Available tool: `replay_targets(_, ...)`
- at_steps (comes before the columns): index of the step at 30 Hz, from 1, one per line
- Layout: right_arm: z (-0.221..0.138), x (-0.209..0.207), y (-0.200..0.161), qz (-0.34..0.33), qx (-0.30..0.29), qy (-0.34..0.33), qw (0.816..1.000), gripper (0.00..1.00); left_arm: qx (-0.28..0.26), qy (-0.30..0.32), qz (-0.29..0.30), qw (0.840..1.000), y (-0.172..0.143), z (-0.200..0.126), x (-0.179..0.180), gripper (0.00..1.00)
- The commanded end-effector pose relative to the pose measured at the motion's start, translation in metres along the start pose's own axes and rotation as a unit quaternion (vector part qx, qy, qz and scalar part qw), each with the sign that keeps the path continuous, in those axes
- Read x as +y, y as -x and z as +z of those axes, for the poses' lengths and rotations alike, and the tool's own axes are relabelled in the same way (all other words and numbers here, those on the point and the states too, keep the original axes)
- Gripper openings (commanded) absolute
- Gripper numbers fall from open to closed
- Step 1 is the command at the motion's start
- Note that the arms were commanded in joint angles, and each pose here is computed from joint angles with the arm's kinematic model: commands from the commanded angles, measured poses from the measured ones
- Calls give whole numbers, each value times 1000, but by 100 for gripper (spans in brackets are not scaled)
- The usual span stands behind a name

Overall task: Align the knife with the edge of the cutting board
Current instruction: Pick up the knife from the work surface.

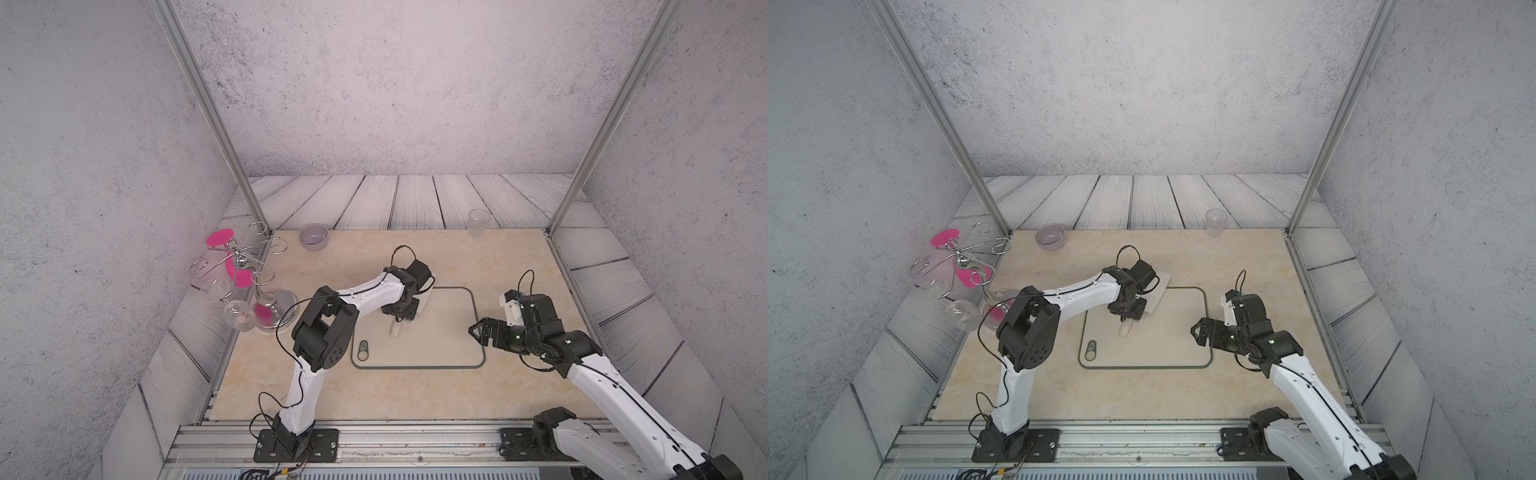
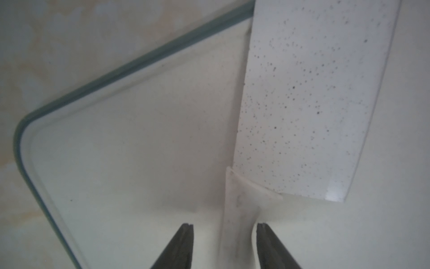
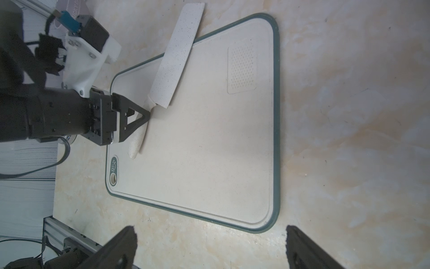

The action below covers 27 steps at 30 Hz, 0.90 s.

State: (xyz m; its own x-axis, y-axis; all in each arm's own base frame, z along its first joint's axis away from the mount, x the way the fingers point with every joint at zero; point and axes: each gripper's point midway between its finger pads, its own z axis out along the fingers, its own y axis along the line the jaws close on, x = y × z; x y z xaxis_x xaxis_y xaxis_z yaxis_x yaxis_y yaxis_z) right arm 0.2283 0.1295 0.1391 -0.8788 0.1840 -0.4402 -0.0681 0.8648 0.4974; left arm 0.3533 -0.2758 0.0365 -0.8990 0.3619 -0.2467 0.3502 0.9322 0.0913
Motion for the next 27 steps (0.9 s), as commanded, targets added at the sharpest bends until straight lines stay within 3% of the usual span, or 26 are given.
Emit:
replay_targets(1,-1,0,-5,-8,5,2,1000,99,4,-3,18,1000,3,2,-1,49)
replay_targets(20,1,-3,-4,-7,10,-9,1000,99,20,-23,70,997,-4,24,-12,45)
replay_targets(27,1,-4,-3,-6,8,-12,1000,99,23,-25,69,997,-6,27,-13,25)
